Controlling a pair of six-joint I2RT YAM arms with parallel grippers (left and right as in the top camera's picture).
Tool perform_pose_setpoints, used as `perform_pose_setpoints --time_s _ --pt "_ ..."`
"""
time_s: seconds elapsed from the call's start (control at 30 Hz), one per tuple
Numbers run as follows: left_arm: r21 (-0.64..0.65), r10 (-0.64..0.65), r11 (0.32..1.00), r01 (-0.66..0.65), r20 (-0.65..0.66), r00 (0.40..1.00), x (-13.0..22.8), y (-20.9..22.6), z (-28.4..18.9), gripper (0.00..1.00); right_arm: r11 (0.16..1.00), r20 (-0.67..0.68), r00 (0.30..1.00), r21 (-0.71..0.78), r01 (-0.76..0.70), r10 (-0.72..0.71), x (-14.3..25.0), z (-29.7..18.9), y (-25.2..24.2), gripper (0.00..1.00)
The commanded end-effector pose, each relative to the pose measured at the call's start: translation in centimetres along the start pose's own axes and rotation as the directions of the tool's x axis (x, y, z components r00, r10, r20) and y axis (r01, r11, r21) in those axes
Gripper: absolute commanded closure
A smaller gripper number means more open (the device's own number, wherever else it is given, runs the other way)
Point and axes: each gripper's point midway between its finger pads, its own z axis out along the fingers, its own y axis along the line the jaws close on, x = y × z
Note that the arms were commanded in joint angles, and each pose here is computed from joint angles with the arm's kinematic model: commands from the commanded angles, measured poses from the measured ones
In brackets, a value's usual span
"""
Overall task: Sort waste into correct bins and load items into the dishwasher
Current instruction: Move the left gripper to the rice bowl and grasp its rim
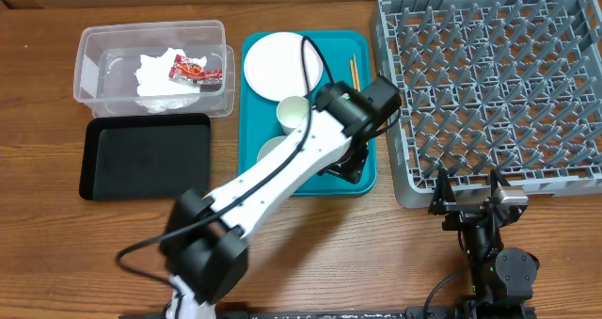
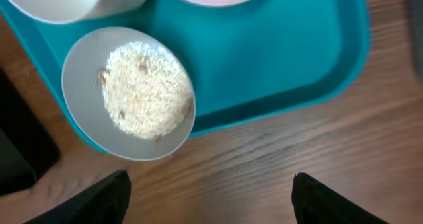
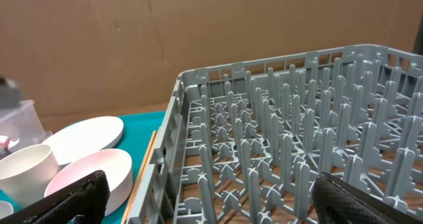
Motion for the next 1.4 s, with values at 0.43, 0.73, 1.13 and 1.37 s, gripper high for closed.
perform_pose_setpoints --time_s 0.43,0.73,1.13,1.37 --pt "0.132 0.054 0.99 -0.044 -0.071 0.996 1.4 1.7 8.1 0.41 1.0 0.006 1.0 0.004 -0.001 0.001 0.1 0.0 -0.2 0.0" --pt "0.136 0.112 0.985 -0.106 -0.041 0.993 1.2 1.6 9.0 0.53 1.0 0.006 1.0 0.004 -0.001 0.001 0.1 0.0 -0.2 0.0" --pt "0.137 0.167 0.978 -0.16 -0.041 0.985 2.4 1.6 11.5 0.64 1.0 0.006 1.0 0.004 -0.001 0.001 0.1 0.0 -0.2 0.0" --pt "0.137 0.137 0.982 -0.13 -0.044 0.99 2.4 1.5 11.4 0.86 1.0 0.006 1.0 0.004 -0.001 0.001 0.1 0.0 -0.2 0.0"
